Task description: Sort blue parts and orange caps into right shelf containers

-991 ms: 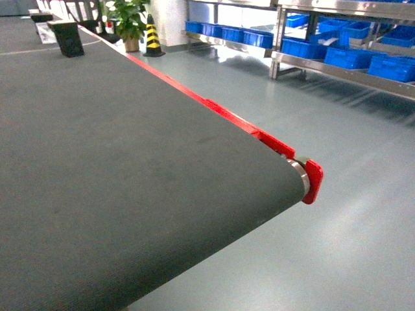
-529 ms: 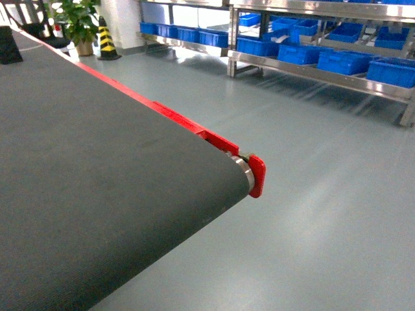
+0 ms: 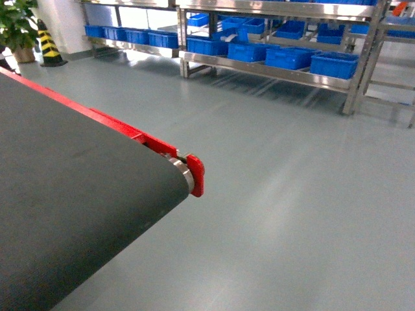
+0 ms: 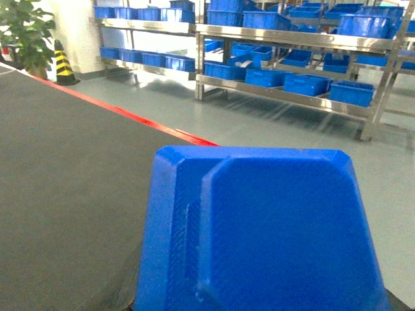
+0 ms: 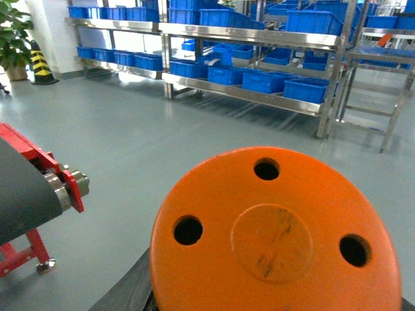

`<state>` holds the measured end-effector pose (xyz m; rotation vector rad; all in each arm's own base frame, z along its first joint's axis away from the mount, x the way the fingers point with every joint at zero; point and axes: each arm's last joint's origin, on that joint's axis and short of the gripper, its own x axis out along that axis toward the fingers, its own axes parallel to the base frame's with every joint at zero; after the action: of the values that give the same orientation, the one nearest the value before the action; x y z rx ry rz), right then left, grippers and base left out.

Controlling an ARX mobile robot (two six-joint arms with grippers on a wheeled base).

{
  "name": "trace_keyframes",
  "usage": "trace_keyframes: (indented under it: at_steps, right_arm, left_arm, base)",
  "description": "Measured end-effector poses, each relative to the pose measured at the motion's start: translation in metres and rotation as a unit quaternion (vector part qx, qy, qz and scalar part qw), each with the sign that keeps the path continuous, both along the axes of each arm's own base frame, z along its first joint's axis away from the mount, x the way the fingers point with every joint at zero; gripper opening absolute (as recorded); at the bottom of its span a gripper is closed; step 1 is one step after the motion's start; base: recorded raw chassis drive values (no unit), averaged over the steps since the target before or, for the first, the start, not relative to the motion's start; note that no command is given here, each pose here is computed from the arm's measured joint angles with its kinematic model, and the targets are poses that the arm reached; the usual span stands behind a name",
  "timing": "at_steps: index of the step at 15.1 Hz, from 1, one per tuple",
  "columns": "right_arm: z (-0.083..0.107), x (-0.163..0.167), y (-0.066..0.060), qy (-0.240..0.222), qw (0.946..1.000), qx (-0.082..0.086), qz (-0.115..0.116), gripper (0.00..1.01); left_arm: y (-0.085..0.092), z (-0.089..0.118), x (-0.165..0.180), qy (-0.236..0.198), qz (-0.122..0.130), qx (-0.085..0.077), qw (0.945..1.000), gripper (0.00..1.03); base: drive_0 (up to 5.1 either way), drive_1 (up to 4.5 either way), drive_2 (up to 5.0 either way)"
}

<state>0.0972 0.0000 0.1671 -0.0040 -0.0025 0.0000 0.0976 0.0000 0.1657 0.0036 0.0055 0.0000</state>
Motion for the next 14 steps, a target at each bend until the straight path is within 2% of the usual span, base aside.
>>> trace_keyframes:
  at_steps: [14]
  right_arm:
    - [0.0,0.0,0.0,0.0,1.0,0.0,0.0,0.45]
  left_arm:
    - [0.0,0.0,0.0,0.0,0.0,0.0,1.0,0.43]
  base:
    - [-1.6,-1.58,-1.6]
